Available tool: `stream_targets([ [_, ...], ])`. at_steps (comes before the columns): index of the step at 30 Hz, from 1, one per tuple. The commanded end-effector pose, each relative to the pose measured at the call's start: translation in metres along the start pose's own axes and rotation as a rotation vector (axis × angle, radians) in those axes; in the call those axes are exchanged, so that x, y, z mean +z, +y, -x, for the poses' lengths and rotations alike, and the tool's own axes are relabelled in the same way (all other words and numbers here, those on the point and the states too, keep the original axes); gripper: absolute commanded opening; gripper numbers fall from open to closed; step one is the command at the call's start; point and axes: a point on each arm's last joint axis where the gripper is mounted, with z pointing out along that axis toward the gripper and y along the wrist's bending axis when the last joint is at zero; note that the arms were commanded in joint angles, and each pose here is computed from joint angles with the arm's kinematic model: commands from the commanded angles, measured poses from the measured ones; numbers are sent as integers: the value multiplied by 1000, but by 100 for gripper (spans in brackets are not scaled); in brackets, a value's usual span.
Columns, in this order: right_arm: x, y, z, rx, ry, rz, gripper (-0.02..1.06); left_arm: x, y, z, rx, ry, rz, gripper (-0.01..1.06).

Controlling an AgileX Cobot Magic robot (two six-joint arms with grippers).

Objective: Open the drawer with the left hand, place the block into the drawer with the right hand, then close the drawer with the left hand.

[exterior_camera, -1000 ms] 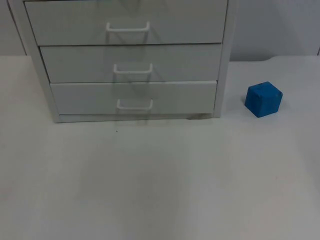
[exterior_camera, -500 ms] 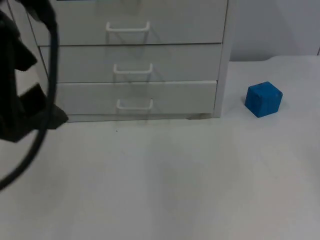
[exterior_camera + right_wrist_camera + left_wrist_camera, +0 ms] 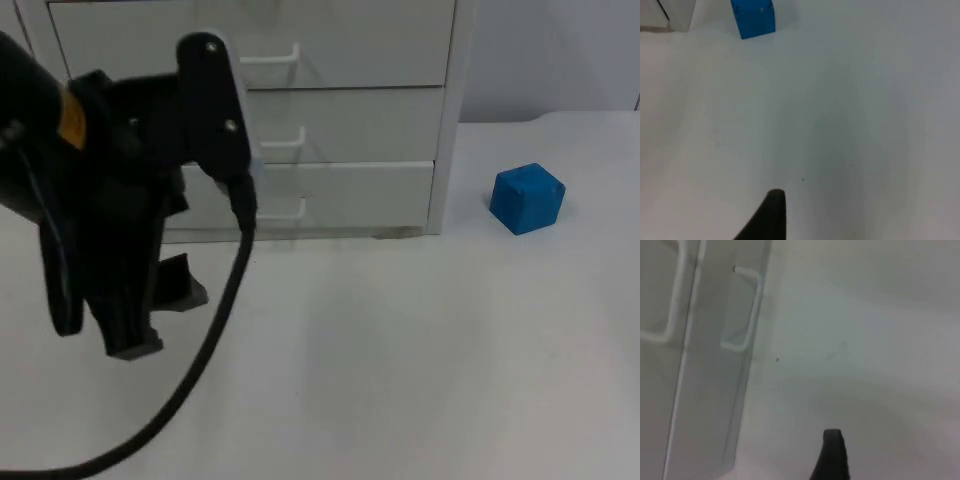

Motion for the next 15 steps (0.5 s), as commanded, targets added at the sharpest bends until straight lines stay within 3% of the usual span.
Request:
stream_targets([
  [1, -1, -2, 2, -8, -20, -15, 105, 5, 2, 6, 16, -39, 26, 65],
  [7, -1, -2, 3, -10, -37, -16, 105, 32, 2, 10, 125, -63, 46, 65],
  [15, -1, -2, 4, -10, -43, -17, 105, 67, 12, 22, 156, -28, 27, 65],
])
